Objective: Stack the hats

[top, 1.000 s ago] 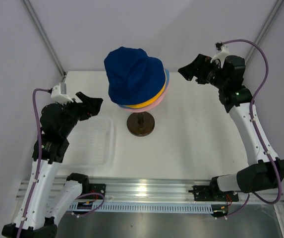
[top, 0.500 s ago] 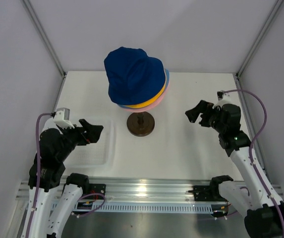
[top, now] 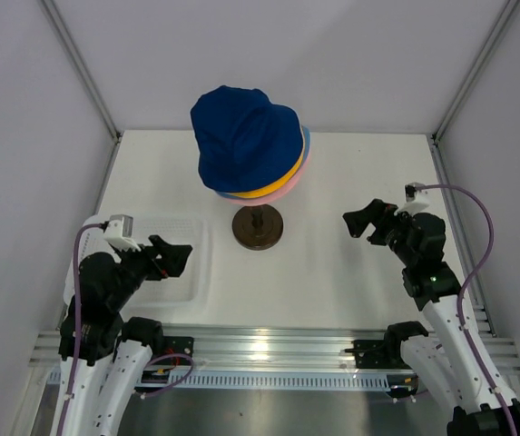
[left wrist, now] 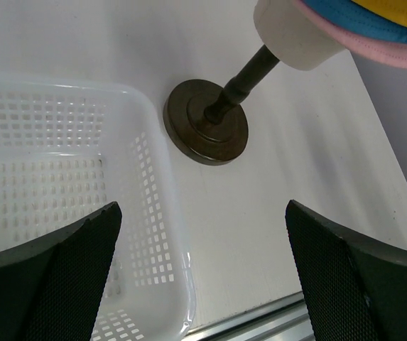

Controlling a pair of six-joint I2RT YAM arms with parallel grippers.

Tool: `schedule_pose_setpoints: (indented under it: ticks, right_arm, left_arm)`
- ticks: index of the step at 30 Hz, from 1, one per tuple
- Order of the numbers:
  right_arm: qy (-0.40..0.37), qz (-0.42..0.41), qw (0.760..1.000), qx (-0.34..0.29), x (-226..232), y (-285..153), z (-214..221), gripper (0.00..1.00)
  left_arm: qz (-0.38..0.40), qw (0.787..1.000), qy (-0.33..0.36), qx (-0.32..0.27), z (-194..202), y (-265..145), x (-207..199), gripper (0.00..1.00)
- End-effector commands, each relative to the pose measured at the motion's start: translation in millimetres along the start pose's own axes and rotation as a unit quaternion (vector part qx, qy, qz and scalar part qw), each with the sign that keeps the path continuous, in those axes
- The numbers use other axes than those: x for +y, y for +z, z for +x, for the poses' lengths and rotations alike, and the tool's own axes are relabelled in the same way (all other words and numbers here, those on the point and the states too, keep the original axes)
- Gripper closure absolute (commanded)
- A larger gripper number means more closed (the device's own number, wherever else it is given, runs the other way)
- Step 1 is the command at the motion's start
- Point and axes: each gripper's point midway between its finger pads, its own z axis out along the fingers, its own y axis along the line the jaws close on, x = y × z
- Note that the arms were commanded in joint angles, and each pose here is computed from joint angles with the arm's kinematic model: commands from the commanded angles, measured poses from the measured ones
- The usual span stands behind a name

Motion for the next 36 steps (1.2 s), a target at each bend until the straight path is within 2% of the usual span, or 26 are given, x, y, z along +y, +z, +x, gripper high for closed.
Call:
schedule_pose_setpoints:
  ticks: [1,12,28,36]
  right_arm:
    - [-0.007,0.020,0.999,-0.028,0.1,5.1,-25.8,0.01]
    - [-0.006,0.058,0.996,-0.067,-11.1,2.3,-42.5,0.00]
    - [-0.017,0.073,0.995,-0.060,-14.8,6.8,-48.3,0.01]
    - [-0.027,0.072,0.994,-0.078,-12.1,6.9,-60.2,0.00]
  left_arm:
    - [-0.020,0.999,0.013,-0.032,-14.8,-2.0,5.2,0.01]
    - [-0.030,0.999,0.008,-0.037,-12.0,-0.2,11.0,0.00]
    - [-0.047,0.998,-0.001,-0.040,-11.6,0.1,16.8,0.00]
    - [-0.049,0.998,-0.003,-0.041,-12.5,0.7,17.7,0.01]
